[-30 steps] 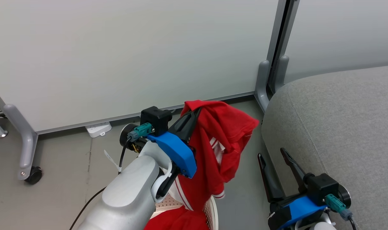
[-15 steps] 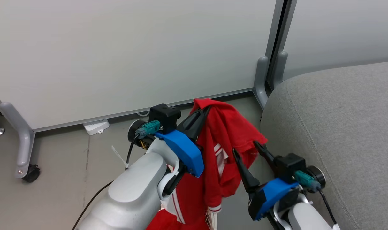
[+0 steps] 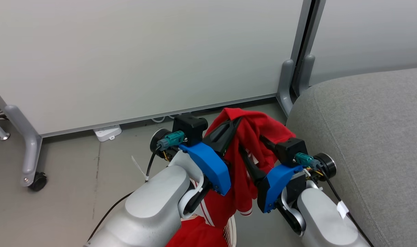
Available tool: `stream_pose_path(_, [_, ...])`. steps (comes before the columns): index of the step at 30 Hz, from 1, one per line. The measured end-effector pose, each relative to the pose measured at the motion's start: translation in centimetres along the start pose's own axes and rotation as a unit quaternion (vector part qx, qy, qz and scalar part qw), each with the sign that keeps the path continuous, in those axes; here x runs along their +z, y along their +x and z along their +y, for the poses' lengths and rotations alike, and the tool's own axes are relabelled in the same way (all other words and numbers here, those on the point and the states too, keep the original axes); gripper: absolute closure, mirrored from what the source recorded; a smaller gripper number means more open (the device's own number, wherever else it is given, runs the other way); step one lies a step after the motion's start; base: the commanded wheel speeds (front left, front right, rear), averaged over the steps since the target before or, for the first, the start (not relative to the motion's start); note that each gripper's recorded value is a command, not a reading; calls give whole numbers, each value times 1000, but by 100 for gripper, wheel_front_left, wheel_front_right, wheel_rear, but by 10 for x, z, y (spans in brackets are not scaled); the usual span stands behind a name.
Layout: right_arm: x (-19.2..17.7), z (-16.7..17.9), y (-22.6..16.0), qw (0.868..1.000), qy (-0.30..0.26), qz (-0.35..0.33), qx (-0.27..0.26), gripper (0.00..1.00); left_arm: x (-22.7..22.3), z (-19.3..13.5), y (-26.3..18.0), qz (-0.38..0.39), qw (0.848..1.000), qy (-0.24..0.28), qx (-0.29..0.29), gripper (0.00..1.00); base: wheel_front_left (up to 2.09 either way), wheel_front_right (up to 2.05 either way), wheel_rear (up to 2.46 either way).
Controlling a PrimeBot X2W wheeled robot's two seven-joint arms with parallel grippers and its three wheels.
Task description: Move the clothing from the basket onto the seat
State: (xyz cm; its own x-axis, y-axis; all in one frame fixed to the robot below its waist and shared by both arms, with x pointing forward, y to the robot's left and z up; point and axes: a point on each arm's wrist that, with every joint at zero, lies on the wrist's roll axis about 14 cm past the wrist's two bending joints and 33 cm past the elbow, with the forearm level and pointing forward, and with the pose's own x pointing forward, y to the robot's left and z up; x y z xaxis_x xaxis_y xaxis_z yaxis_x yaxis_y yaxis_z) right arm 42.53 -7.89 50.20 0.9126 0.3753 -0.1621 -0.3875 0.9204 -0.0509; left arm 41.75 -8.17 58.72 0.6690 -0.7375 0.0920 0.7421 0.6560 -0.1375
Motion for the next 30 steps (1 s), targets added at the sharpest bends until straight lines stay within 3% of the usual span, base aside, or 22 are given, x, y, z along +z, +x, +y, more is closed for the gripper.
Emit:
stream_pose_path(8, [7,1,16,1000,-9,1,13,1,1,-8,-1,1,1000,-1,-10,100,0,0,0])
stream_pose_path(10, [4,2,17,1000,-4,7,15,76,1,-8,-1,2,1000,-1,-10,100,0,0,0])
stream_pose_path(11, [4,3,18,1000,-4,7,16,100,0,-8,-2,3,1000,-1,-10,100,0,0,0])
stream_pose_path(30, [-1,0,13,1000,6,4,15,100,-5,-11,3,10,1000,-6,-12,100,0,0,0])
